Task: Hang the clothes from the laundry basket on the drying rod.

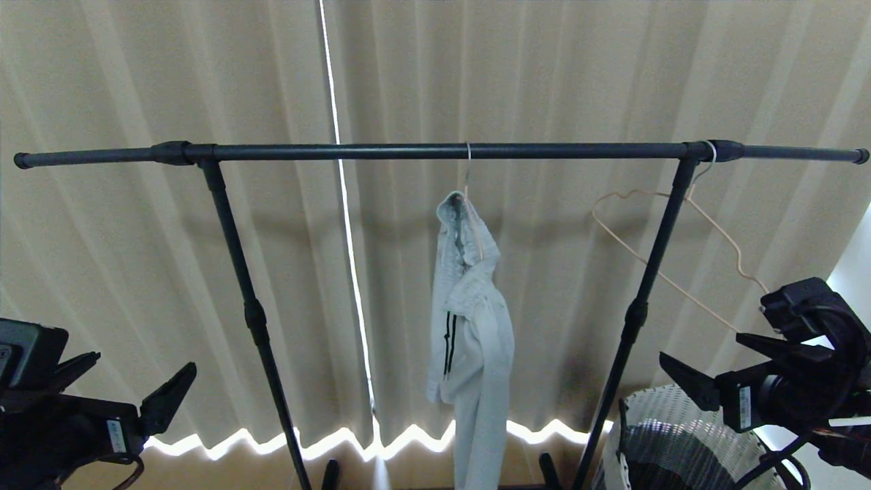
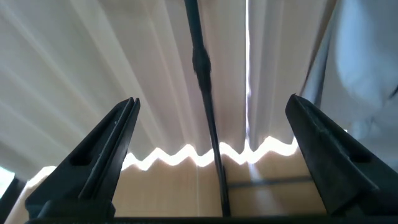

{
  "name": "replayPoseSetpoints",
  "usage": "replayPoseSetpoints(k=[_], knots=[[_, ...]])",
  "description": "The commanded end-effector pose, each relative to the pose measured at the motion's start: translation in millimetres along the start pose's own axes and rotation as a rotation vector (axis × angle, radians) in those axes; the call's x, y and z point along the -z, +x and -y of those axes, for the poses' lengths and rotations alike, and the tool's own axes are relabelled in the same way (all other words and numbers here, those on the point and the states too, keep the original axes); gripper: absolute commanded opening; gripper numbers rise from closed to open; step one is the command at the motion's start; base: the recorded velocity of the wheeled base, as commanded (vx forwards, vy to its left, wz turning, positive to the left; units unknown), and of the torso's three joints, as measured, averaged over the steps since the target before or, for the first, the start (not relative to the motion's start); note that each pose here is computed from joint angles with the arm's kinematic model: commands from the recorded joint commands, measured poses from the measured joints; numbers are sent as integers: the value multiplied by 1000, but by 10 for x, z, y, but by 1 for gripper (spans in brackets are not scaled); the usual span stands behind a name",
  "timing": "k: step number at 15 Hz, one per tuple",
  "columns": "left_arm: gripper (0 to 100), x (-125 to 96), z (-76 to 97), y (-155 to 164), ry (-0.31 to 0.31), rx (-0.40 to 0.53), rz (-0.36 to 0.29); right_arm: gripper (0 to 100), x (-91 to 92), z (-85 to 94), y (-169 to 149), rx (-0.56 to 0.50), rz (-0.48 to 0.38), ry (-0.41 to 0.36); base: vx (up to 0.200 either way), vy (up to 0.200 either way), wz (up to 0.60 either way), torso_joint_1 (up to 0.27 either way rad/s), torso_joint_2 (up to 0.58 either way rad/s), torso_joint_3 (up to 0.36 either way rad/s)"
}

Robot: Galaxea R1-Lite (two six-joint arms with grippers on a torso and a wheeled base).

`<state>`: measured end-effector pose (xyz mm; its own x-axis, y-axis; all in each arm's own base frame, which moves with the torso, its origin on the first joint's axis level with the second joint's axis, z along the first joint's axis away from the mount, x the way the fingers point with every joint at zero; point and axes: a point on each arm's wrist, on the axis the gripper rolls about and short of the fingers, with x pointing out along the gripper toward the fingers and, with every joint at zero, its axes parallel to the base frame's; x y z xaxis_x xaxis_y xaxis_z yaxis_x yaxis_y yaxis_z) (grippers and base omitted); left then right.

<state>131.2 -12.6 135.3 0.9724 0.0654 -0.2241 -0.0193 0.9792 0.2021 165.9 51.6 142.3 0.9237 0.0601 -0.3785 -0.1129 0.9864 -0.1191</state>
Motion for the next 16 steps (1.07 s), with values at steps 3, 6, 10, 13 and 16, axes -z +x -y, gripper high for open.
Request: replayPoseSetpoints(k=[3,6,10,13,16], knots=[[100,45,-9,54,3,-12,-39,100,185,81,114,54,-86,-80,-133,0,0,6,2,3],[100,74,-12,19,11,-13,-41,100,217,76,163,54,-113,-92,-200,0,0,9,1,1],[100,61,-35,-103,33,-22,7,100,221,115,162,73,-115,-84,-200,0,0,0,1,5],[100,88,-26,-98,39,-16,-7,100,245,118,153,74,-123,-85,-200,0,0,-1,-2,1],[100,86,-17,-99,41,-9,-5,100,271,116,139,71,-131,-96,0,0,0,0,0,0]])
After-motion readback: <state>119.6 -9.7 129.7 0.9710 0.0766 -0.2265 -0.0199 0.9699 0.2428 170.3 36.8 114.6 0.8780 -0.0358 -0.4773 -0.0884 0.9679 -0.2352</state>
